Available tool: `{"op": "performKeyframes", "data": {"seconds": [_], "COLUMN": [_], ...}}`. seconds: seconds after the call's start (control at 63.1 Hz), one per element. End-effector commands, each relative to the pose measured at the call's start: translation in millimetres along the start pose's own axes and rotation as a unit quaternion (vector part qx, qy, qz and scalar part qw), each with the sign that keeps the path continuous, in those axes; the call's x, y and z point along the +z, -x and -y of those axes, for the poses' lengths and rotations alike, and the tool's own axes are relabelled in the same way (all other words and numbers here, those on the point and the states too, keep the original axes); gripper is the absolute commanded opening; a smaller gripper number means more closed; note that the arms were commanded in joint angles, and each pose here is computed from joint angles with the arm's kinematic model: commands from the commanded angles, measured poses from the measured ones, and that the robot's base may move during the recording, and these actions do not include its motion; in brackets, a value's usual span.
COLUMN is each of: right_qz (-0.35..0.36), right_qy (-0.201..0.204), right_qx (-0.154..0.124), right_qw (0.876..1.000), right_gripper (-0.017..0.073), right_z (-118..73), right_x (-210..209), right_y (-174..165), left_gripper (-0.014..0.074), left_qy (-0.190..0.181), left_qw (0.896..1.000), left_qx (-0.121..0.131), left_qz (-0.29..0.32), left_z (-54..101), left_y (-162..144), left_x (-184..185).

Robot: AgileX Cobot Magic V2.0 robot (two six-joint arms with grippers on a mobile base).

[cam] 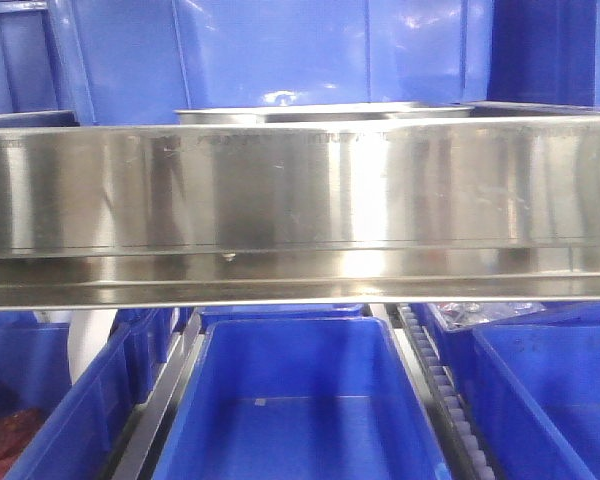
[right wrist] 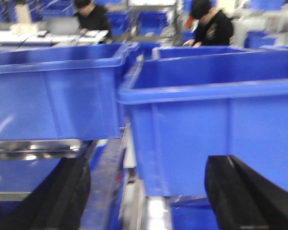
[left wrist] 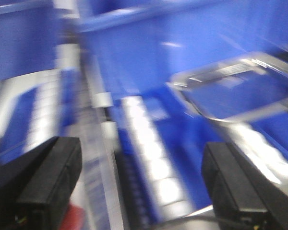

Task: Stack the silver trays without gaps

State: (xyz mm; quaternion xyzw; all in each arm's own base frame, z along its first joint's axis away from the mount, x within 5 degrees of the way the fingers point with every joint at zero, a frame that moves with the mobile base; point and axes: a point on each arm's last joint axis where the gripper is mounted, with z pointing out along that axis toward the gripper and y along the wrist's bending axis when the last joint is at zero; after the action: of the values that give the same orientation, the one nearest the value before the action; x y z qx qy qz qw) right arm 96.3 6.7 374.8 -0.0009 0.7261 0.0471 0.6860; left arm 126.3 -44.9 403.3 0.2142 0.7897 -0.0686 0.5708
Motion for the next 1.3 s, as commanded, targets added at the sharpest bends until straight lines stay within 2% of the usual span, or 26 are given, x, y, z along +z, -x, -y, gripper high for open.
{"op": "performKeyframes", "data": {"seconds": [0.0, 0.111, 0.158, 0.206, 0.238, 0.253, 0.301, 0.333, 0.444, 0.523, 0.586, 0.697, 0.745, 0.824, 0.919, 0.966, 1.061, 1.283], "right_qz": [0.024, -0.038, -0.059, -0.084, -0.105, -0.112, -0.145, -0.165, -0.252, -0.296, -0.318, -0.344, -0.357, -0.374, -0.395, -0.405, -0.42, -0.45], "right_qy": [0.032, 0.092, 0.115, 0.135, 0.147, 0.151, 0.159, 0.159, 0.136, 0.109, 0.085, 0.055, 0.046, 0.036, 0.026, 0.025, 0.032, 0.027], "right_qx": [-0.008, -0.029, -0.035, -0.041, -0.045, -0.047, -0.053, -0.052, -0.023, -0.007, -0.004, -0.004, -0.004, 0.001, 0.005, 0.01, 0.023, 0.017], "right_qw": [0.999, 0.995, 0.991, 0.986, 0.983, 0.981, 0.975, 0.972, 0.958, 0.949, 0.944, 0.937, 0.933, 0.927, 0.918, 0.914, 0.907, 0.893], "right_gripper": [0.059, 0.059, 0.059, 0.059, 0.059, 0.059, 0.059, 0.059, 0.059, 0.059, 0.059, 0.059, 0.059, 0.059, 0.059, 0.059, 0.059, 0.059], "right_z": [-9.2, -30.0, -40.7, -51.7, -59.8, -62.7, -73.6, -77.0, -89.5, -95.5, -99.5, -104.9, -106.5, -108.2, -107.9, -107.7, -110.4, -115.4], "right_x": [11.2, 40.0, 51.3, 62.8, 72.5, 76.1, 91.8, 99.0, 133.6, 155.3, 174.6, 201.2, 212.8, 229.8, 250.6, 259.6, 274.2, 301.9], "right_y": [34.9, 48.7, 55.3, 59.7, 62.0, 63.3, 67.5, 69.4, 76.3, 82.1, 85.3, 85.5, 82.7, 76.2, 63.4, 55.9, 40.9, 5.8], "left_gripper": [0.043, 0.043, 0.043, 0.043, 0.0427, 0.0424, 0.042, 0.042, 0.042, 0.042, 0.042, 0.042, 0.042, 0.042, 0.0421, 0.0421, 0.0421, 0.0421], "left_qy": [-0.055, -0.128, -0.15, -0.164, -0.167, -0.167, -0.167, -0.163, -0.129, -0.09, -0.046, 0.001, 0.012, 0.016, 0.011, 0.011, 0.02, 0.023], "left_qw": [0.998, 0.99, 0.987, 0.986, 0.986, 0.986, 0.985, 0.985, 0.985, 0.984, 0.98, 0.974, 0.97, 0.965, 0.956, 0.952, 0.944, 0.932], "left_qx": [0.025, 0.054, 0.058, 0.037, 0.019, 0.001, -0.023, -0.032, -0.073, -0.082, -0.106, -0.109, -0.123, -0.142, -0.179, -0.19, -0.197, -0.208], "left_qz": [0.037, 0.023, 0.013, -0.001, -0.011, -0.019, -0.033, -0.04, -0.09, -0.126, -0.165, -0.197, -0.21, -0.219, -0.231, -0.239, -0.264, -0.296], "left_z": [11.8, 36.9, 46.8, 54.1, 56.7, 57.7, 59.9, 60.7, 61.5, 58.3, 55.2, 51.8, 50.4, 47.8, 42.4, 38.8, 33.0, 30.0], "left_y": [32.7, 55.2, 62.9, 70.8, 76.7, 80.1, 87.9, 91.9, 102.3, 106.1, 105.8, 105.8, 104.4, 104.2, 100.1, 96.1, 84.3, 64.6], "left_x": [9.5, 35.4, 47.8, 60.8, 70.4, 76.1, 89.6, 97.3, 132.8, 151.5, 170.4, 193.1, 206.1, 221.1, 240.1, 248.1, 261.4, 285.2]}}
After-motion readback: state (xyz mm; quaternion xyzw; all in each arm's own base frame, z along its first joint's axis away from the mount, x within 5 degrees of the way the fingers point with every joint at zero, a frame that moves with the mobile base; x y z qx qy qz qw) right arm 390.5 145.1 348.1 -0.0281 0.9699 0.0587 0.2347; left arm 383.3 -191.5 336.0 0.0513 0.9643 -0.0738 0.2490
